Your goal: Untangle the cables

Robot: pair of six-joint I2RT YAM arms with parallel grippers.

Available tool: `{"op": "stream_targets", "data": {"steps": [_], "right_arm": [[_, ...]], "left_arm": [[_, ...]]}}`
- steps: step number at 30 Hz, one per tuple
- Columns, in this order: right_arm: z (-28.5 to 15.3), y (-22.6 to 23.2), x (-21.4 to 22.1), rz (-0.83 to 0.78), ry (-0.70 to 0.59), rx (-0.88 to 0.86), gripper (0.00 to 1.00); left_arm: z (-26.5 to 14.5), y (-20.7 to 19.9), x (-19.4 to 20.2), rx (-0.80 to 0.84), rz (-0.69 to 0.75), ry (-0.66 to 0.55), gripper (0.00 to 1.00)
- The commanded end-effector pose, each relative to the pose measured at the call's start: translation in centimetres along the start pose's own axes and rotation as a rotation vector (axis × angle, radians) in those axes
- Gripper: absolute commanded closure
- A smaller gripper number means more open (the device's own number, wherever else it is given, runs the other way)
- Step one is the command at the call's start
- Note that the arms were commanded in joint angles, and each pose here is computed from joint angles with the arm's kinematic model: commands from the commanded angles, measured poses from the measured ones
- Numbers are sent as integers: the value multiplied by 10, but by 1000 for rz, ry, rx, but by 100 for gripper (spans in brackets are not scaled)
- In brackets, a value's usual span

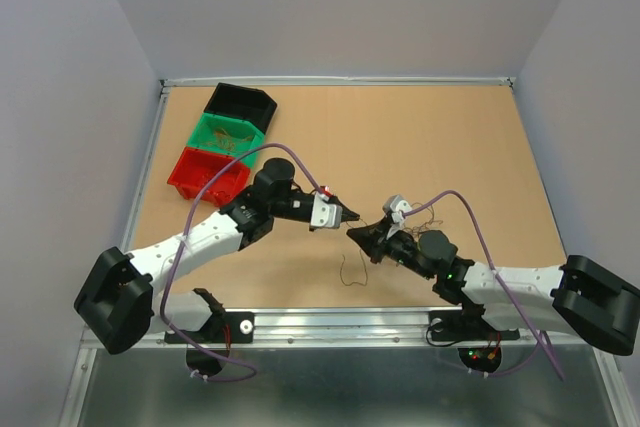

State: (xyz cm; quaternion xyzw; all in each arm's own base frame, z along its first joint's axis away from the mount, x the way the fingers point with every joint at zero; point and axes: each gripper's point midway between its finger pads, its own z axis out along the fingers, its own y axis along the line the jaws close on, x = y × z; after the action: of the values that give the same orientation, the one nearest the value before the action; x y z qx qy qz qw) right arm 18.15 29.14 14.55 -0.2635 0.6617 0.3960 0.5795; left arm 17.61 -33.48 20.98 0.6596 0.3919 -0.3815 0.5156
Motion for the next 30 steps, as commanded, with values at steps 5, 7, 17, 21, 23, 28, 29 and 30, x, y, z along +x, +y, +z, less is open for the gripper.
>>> {"op": "stream_targets", "data": {"steps": [5, 7, 17, 21, 23, 28, 29, 30], "right_arm": [[1, 1, -35, -29, -120, 9, 66], [-2, -10, -33, -32, -124, 66, 55], [0, -54, -15, -73, -77, 298, 51], [15, -55, -6, -82, -33, 303, 60], [26, -55, -1, -83, -10, 301, 61], [47, -60, 10, -87, 30, 327, 69], [53, -63, 14, -89, 41, 338, 71], [55, -65, 16, -91, 45, 347, 77]], "left_arm": [[4, 22, -2, -91, -26, 46, 100], [-4, 37, -13, -182, -40, 51, 100], [-57, 73, -104, -452, 27, -71, 100], [-86, 98, -177, -551, 80, -153, 100], [-102, 115, -198, -638, 80, -150, 100], [-140, 153, -275, -783, 96, -199, 100], [-153, 156, -301, -812, 118, -234, 100], [-156, 160, -304, -828, 113, -232, 100]]}}
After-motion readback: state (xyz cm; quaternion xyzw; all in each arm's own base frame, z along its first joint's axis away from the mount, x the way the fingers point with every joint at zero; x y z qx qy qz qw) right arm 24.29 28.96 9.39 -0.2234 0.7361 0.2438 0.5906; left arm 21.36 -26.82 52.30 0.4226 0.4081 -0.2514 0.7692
